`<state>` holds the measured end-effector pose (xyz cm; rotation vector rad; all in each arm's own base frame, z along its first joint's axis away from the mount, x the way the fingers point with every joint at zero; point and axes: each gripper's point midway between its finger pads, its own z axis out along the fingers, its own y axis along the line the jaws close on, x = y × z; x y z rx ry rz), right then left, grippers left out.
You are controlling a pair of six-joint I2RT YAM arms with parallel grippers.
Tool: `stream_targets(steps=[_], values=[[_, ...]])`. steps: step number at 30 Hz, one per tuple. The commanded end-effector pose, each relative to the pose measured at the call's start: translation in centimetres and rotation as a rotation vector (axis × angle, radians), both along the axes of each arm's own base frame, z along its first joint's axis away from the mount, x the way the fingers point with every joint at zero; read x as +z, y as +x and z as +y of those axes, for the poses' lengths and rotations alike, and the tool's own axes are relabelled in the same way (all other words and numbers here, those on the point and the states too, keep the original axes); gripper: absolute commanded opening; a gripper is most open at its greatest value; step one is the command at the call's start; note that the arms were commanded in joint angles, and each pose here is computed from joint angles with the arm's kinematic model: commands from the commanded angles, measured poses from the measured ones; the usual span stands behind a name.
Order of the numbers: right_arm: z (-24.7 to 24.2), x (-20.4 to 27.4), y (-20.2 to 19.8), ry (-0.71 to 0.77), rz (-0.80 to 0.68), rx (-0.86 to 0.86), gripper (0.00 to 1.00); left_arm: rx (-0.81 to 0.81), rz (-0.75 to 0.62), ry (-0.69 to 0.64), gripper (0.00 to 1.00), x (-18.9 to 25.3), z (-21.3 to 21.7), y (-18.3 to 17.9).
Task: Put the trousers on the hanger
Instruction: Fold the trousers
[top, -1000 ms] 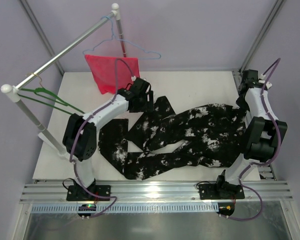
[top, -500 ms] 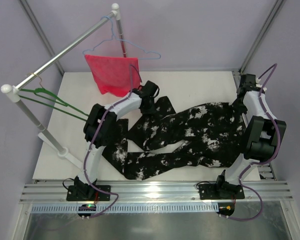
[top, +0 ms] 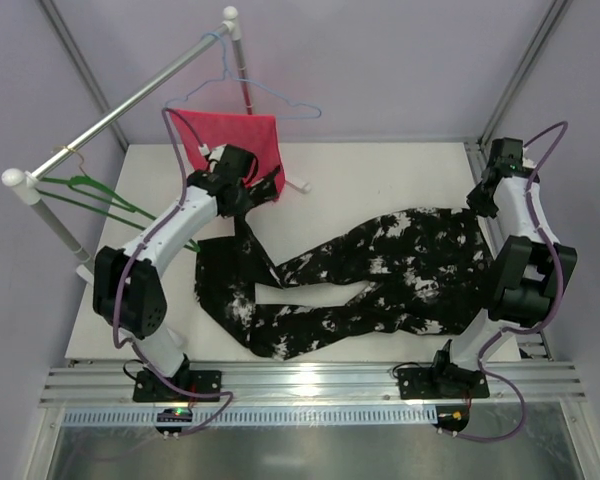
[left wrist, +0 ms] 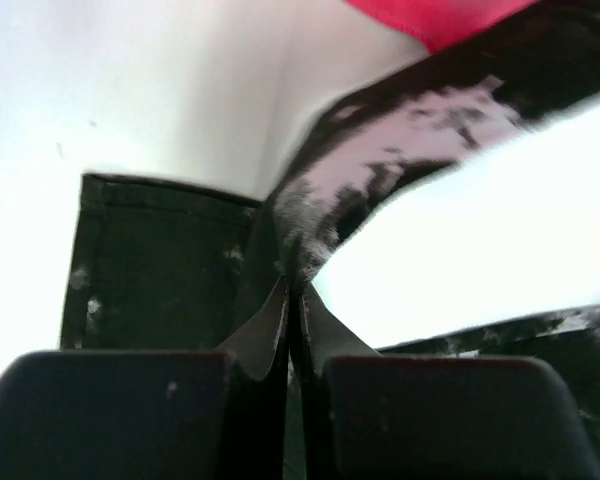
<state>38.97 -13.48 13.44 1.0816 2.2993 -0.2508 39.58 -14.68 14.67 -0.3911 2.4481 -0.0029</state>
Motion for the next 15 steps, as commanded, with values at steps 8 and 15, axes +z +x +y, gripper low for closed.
stream_targets(steps=[8,15], values=[[2.9,-4.7,4.0,0.164,0.094,0.100,0.50,0.112,0.030,0.106,0.00,-1.9,3.2,-0.8],[2.0,-8.9,3.5,0.143,0.175,0.043,0.50,0.222,0.019,0.164,0.00,-1.8,7.3,0.1]])
